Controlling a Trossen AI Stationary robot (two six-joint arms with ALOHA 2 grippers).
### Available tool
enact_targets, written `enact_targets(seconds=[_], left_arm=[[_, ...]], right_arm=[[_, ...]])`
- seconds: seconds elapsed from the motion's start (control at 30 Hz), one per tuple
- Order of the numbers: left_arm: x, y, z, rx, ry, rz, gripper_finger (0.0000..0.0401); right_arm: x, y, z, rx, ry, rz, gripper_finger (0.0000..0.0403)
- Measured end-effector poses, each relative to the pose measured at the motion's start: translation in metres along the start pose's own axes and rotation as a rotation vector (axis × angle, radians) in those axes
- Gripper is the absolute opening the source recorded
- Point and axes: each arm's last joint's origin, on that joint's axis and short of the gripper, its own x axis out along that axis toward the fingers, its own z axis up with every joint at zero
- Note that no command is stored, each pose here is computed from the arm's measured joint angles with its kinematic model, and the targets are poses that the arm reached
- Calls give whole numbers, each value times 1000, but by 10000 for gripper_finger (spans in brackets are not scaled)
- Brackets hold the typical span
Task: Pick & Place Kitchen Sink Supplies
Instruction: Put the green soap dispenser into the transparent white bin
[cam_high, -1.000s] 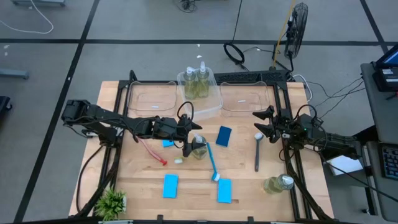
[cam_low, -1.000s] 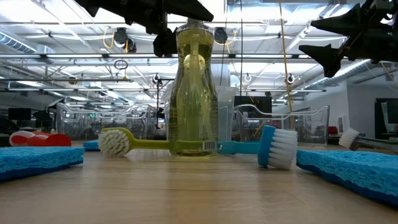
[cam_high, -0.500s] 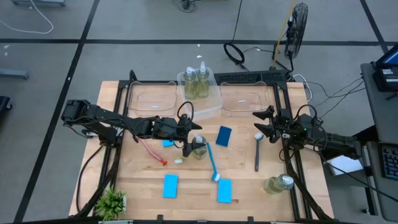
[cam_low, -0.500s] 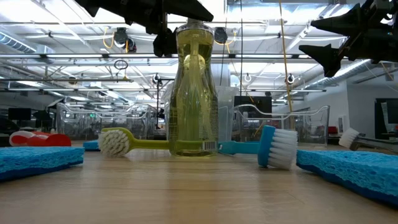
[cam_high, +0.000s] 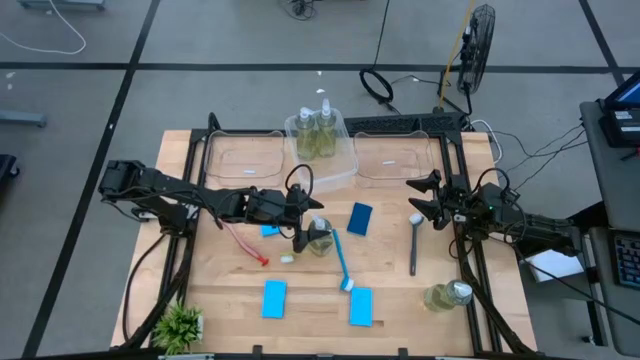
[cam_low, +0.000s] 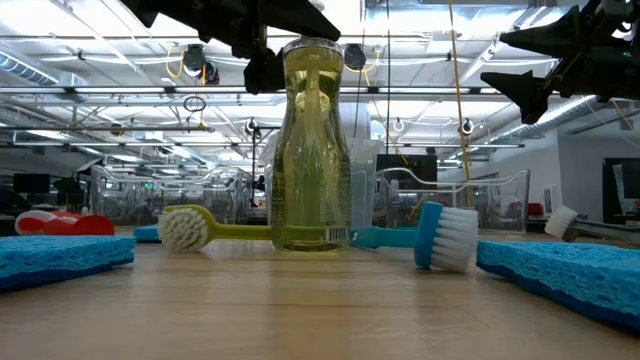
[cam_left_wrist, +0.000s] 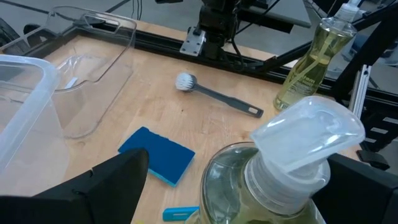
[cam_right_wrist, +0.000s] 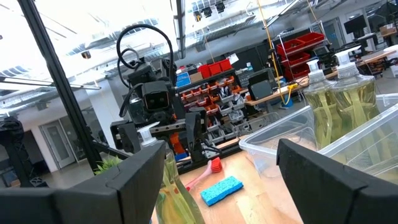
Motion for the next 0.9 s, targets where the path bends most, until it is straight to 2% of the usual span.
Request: enact_targets(seconds=[0.9], left_arm=[[0, 1, 2, 33, -30, 59, 399]], right_arm=[[0, 0, 0, 15, 0, 0, 295]])
